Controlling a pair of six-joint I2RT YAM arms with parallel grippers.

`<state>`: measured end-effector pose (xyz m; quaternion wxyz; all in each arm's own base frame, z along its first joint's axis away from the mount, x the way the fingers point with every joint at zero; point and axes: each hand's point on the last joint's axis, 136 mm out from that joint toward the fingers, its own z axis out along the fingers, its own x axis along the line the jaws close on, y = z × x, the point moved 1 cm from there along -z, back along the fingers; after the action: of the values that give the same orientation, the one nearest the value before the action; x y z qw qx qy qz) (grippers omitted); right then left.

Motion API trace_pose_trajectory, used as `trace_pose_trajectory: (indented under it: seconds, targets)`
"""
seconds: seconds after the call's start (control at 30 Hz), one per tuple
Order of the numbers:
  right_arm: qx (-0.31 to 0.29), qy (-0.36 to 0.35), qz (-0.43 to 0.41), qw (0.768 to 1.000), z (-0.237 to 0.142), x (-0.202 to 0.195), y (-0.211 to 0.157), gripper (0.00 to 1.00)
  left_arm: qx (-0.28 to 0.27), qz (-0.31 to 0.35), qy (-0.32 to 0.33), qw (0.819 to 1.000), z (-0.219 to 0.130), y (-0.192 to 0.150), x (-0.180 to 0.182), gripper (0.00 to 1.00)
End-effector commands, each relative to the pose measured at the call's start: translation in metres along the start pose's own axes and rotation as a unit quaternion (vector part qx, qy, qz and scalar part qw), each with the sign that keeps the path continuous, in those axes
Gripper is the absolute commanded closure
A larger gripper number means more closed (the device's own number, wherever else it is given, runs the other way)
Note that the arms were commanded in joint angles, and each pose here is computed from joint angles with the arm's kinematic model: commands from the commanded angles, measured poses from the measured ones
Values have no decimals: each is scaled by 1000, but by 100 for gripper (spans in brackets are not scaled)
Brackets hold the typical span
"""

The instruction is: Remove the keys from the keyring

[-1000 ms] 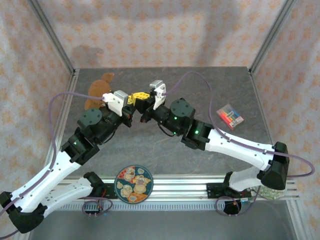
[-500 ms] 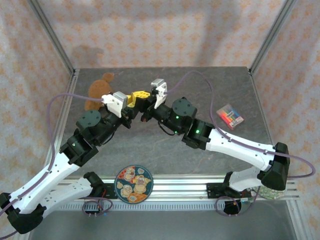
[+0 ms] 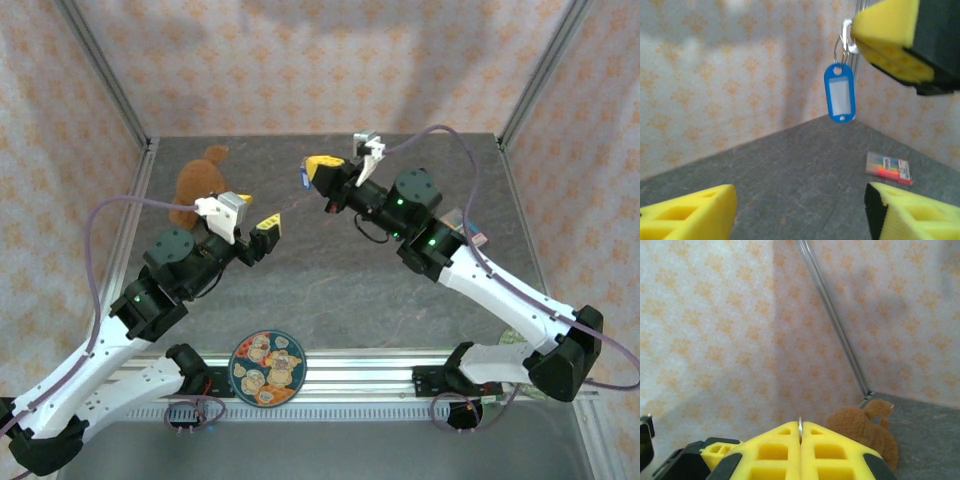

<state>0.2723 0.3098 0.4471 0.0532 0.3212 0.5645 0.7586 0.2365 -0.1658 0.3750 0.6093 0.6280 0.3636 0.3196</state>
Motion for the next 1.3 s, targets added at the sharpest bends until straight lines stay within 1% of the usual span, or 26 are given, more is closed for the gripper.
trace_pose_trajectory:
  seconds: [0.0, 0.07, 0.13, 0.27, 0.37, 0.43, 0.5, 0.67, 0.73, 1.0, 1.1, 1.27]
  targets:
    - [36, 96, 53, 993, -5, 13, -1, 100, 16, -21, -19, 999, 0, 6, -2, 22]
    - [54, 117, 70, 989, -2, 6, -3, 100, 25, -48, -33, 998, 5, 9, -1, 18]
    - [70, 132, 85, 985, 0, -1, -6, 100, 27, -101, -59, 993, 11, 14, 4, 16]
    - [95, 175, 97, 975, -1, -3, -11, 100, -2, -185, -111, 977, 18, 30, 14, 16]
    - [115, 213, 104, 965, -3, 1, -14, 100, -33, -224, -170, 959, 20, 47, 14, 20]
    - [122, 238, 109, 957, -3, 6, -14, 100, -42, -256, -223, 940, 21, 54, 9, 24]
    - [127, 256, 111, 952, -4, 11, -12, 100, -51, -276, -261, 924, 22, 58, 6, 26]
    - [129, 287, 123, 941, -4, 18, -7, 100, -59, -300, -331, 893, 20, 64, -6, 26]
    - [128, 298, 132, 937, -3, 21, -3, 100, -60, -307, -354, 881, 18, 67, -10, 24]
    - [143, 332, 144, 921, 1, 36, -4, 100, -71, -320, -420, 846, 10, 79, -19, 21]
    - [148, 339, 145, 918, 4, 41, -5, 100, -65, -323, -435, 838, 12, 78, -23, 21]
    - [155, 349, 147, 912, 7, 48, -6, 100, -49, -318, -444, 836, 16, 74, -32, 21]
